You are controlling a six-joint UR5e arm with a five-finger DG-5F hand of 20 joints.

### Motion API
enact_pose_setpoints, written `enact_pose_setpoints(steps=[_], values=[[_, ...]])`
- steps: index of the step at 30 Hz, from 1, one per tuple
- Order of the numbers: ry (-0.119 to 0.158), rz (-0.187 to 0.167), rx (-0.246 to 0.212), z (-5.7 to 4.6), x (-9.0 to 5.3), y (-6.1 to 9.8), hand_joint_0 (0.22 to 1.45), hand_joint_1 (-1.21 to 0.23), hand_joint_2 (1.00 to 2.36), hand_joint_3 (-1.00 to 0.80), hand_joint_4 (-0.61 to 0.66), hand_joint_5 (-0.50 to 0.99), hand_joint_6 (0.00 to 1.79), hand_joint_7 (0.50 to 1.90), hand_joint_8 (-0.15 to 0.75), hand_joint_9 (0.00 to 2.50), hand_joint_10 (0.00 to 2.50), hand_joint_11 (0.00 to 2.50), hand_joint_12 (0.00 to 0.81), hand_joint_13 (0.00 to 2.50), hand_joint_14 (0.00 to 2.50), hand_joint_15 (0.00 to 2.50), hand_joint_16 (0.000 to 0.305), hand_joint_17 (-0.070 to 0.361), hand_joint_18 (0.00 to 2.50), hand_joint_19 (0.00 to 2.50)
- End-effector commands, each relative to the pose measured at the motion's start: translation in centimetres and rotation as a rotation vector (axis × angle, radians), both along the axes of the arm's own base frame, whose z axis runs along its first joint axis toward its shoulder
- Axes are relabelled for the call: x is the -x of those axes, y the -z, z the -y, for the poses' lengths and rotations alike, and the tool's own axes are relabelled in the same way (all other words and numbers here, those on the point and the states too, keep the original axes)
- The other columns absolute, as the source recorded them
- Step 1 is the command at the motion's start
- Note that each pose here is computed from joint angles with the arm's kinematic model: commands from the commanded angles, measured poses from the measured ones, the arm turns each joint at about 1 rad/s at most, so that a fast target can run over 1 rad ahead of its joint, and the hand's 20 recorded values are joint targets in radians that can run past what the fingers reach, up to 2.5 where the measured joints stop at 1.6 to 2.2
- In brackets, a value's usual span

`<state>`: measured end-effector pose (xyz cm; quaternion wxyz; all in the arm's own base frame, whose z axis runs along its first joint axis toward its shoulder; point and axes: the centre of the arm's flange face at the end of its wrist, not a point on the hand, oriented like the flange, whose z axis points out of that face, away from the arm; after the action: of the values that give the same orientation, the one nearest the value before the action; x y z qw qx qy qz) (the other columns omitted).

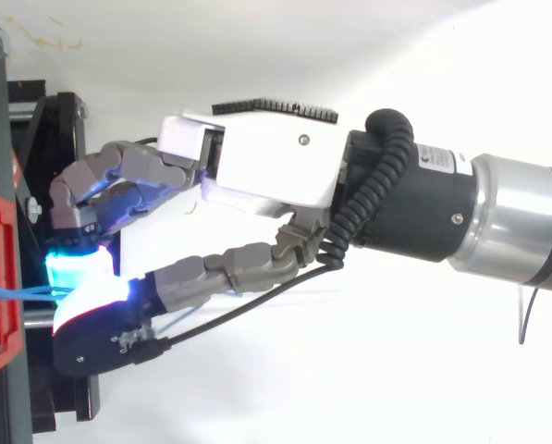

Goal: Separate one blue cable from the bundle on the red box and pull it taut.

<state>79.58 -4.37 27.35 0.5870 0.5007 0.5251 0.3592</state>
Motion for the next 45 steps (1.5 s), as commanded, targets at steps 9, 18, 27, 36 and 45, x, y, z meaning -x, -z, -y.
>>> enact_pose_setpoints(steps=[9,18,27,36,45], values=[[-0.001,0.006,-0.020,-0.14,-0.03,-0.07,0.76,-0.91,1.01,-0.41,-0.02,-0.19,0.92,1.14,0.317,0.75,0.01,0.43,0.389,0.65,0.01,0.21,0.047,0.106,0.70,0.28],[0.001,0.007,-0.026,-0.02,-0.03,-0.07,0.65,-0.87,1.00,-0.50,0.14,-0.17,0.91,1.11,0.325,0.79,0.01,0.45,0.394,0.67,0.01,0.24,0.046,0.104,0.72,0.29],[0.003,0.008,-0.032,0.10,-0.02,-0.07,0.49,-0.62,1.00,-0.50,0.20,-0.16,0.90,1.15,0.369,0.83,0.01,0.46,0.433,0.67,0.01,0.27,0.055,0.124,0.71,0.35],[0.002,0.009,-0.033,0.09,-0.02,-0.07,0.59,-0.76,1.02,-0.10,0.13,-0.15,0.91,1.19,0.372,0.84,0.01,0.48,0.436,0.70,0.01,0.28,0.055,0.124,0.73,0.34],[0.003,0.009,-0.035,0.21,-0.02,-0.07,0.79,-0.92,1.00,-0.49,-0.03,-0.19,0.93,1.13,0.307,0.79,0.01,0.48,0.389,0.70,0.01,0.27,0.045,0.102,0.72,0.30]])
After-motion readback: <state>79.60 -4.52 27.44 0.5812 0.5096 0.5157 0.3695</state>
